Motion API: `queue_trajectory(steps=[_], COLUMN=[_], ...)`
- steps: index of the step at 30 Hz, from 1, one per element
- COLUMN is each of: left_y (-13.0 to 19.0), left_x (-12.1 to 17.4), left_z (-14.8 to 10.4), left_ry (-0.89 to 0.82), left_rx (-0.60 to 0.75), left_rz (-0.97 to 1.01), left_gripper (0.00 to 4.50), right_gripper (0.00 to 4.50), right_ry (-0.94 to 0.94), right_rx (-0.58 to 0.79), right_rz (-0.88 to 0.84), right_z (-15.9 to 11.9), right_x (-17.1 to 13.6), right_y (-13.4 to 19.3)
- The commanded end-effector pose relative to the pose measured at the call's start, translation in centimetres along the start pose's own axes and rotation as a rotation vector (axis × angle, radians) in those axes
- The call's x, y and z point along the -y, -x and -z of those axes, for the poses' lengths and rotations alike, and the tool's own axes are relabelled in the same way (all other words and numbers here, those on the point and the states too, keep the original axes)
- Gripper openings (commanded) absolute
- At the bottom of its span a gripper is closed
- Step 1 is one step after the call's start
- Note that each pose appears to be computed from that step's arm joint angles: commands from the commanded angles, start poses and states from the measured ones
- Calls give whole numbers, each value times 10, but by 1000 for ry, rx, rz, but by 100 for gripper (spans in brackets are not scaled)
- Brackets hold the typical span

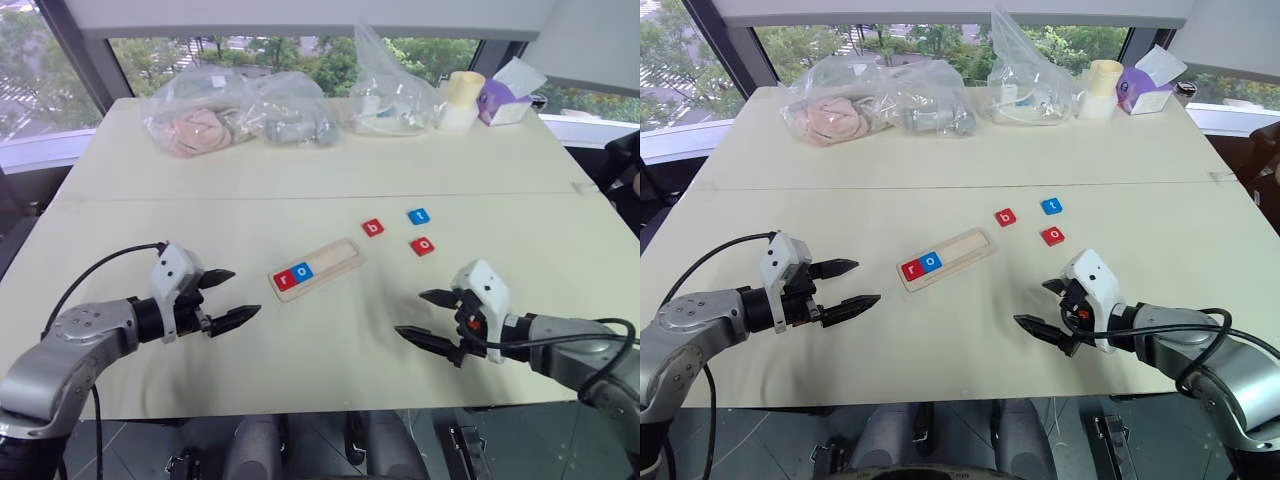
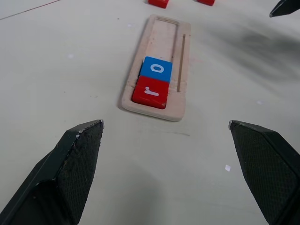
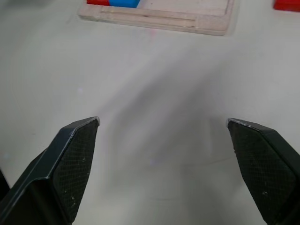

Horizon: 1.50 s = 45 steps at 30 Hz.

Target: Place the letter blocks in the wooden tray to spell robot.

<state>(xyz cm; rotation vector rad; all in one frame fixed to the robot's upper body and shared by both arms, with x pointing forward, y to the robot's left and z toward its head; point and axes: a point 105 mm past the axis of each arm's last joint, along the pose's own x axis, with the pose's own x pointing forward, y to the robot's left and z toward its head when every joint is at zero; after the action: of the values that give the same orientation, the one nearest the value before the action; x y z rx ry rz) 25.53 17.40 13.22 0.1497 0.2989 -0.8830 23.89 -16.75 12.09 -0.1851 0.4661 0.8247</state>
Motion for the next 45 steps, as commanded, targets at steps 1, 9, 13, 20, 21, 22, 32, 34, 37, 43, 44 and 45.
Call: queue_trajectory(steps=[1,9,13,20,21,22,32,34,37,43,44,45], left_y=[3,1,-1,2,3,3,-24,-34,-53,-78,-80,-83], left_x=[5,2,-9,-12,-15,-17,-8,-10,-16,-14,-11,-8], left_z=[-8,-9,0,-6,-9,-11,-9,-4,5,19,21,22], left_ry=[-29,-13,-56,-69,-74,-81,-139,-152,-199,-239,-237,-234], left_rx=[29,43,-17,-1,2,4,-20,-27,-50,-65,-72,-70], left_rz=[11,-20,-96,-71,-72,-72,110,129,157,223,244,263], left_gripper=[450,450,450,450,450,450,450,450,450,450,450,450], right_gripper=[447,447,447,447,447,447,447,447,447,447,447,447], right_ry=[27,46,74,79,81,83,98,96,109,149,158,156], right_rx=[10,22,20,18,17,18,63,70,81,119,118,121], right_rz=[3,7,44,42,41,42,49,44,32,-16,-25,-26], right_z=[-2,-5,-5,-4,-4,-5,-18,-19,-24,-44,-45,-46], right_x=[3,7,12,11,12,13,13,10,4,-15,-19,-21], right_y=[1,0,-4,-6,-7,-7,-12,-15,-16,-11,-11,-10])
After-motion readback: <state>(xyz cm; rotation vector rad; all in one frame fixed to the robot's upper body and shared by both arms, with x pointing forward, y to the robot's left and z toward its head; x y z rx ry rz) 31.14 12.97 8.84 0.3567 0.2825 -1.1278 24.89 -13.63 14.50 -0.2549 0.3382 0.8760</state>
